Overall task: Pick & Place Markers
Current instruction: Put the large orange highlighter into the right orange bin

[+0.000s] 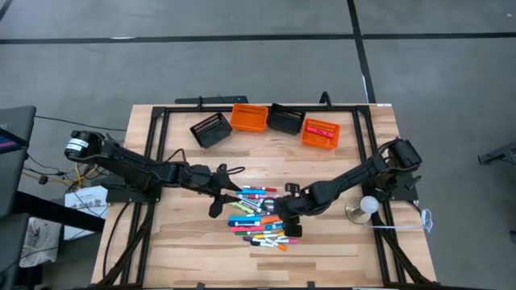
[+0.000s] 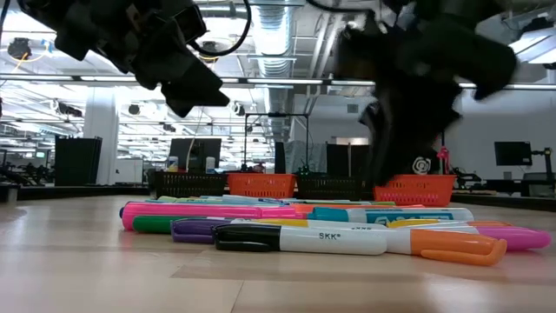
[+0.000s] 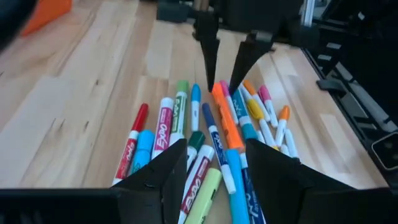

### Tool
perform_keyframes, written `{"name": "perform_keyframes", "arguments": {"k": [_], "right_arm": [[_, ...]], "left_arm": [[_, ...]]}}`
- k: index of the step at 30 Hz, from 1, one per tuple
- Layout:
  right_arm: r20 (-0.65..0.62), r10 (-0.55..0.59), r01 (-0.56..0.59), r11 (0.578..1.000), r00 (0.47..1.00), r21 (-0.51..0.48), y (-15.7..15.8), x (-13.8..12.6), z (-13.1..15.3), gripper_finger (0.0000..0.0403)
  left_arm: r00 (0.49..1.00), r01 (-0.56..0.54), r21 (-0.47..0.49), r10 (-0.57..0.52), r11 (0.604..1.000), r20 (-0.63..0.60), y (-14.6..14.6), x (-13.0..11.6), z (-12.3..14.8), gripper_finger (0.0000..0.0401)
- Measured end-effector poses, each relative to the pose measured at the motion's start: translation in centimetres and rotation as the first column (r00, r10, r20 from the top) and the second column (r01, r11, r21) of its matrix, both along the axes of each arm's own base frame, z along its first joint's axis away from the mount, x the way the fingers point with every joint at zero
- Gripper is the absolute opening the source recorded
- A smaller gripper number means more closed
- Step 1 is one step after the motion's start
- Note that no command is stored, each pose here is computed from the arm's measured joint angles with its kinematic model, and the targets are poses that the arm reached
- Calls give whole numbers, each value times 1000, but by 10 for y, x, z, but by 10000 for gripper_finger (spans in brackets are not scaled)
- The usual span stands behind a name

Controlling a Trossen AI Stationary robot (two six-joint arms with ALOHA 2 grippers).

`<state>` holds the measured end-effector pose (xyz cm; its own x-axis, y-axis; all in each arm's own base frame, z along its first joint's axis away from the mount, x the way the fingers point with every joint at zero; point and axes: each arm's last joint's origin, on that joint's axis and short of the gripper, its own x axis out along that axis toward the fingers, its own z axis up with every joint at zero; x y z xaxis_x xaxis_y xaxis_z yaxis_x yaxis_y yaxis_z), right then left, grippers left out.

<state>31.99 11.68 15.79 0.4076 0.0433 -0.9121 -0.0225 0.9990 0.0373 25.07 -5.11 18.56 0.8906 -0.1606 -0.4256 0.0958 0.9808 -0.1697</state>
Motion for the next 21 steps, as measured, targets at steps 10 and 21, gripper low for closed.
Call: {"name": "perform_keyframes", "arguments": {"k": [10, 21], "right_arm": [[-56, 23, -24, 1000, 998, -18, 12, 1, -23, 122], [-67, 14, -15, 1000, 998, -19, 12, 0, -25, 113]], "left_arm": [[1000, 0, -1, 0, 1000, 7, 0, 1, -1, 166], [1000, 0, -3, 0, 1000, 14, 0, 1, 0, 166]]}}
